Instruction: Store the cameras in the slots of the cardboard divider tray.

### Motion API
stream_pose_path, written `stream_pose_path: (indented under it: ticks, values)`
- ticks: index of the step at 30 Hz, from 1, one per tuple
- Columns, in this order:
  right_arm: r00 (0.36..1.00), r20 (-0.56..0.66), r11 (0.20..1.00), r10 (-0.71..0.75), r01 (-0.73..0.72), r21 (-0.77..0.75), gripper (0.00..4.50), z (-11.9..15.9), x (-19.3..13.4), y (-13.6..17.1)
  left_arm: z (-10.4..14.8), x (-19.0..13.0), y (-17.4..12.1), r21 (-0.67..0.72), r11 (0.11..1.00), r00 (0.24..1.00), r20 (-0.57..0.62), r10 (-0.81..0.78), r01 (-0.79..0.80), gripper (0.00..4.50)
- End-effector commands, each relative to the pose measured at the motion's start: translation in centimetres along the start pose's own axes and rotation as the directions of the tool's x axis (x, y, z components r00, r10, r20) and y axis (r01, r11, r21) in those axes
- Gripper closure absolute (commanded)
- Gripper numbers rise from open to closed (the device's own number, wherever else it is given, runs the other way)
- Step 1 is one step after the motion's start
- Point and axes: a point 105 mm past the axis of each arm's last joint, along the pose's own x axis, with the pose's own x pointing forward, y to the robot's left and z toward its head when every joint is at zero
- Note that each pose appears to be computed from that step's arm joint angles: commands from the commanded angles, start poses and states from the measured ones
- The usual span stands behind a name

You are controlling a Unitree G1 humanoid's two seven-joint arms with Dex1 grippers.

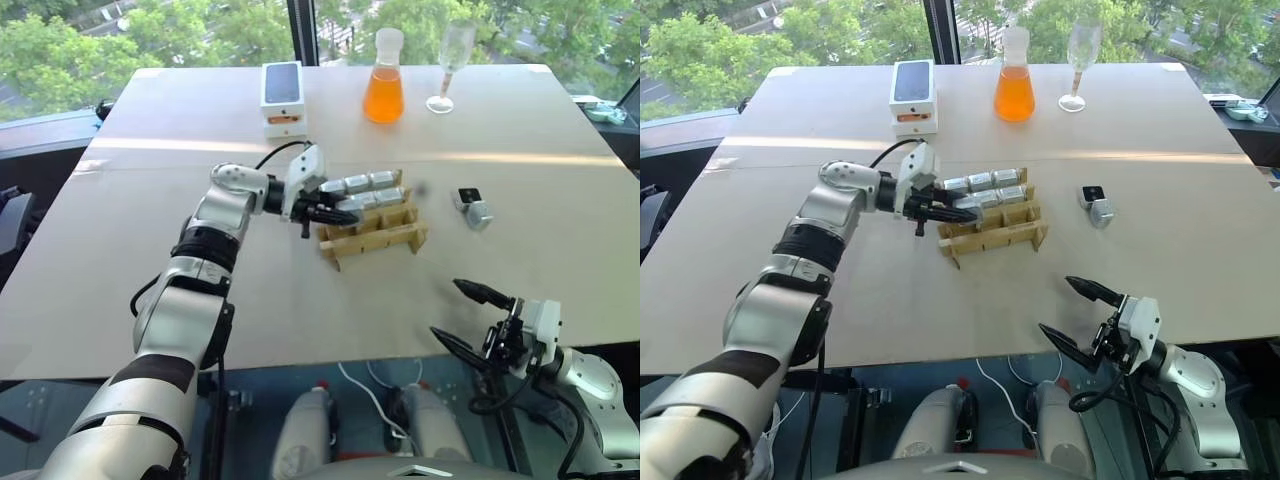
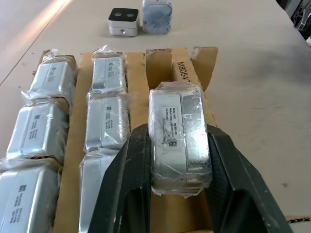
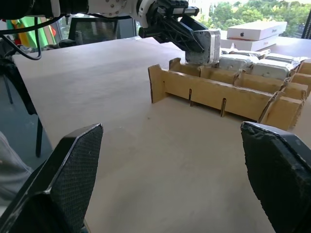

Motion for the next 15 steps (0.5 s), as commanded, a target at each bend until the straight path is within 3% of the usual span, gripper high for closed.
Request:
stream_pose_path:
  ticks: [1,15]
  values:
    - [1.0,0.031,1.0,-0.002,0.003,-0.031,0.02,0.8,0.1,0.1,1.3,-1.7,0.9,0.044,0.998,0.998,0.021,0.054,-0.055,3.66]
    - [0.999,0.038,0.999,-0.001,0.003,-0.05,0.02,1.2,0.7,-0.4,-0.7,-0.3,-0.8,0.051,0.999,0.999,-0.03,-0.016,0.017,3.66]
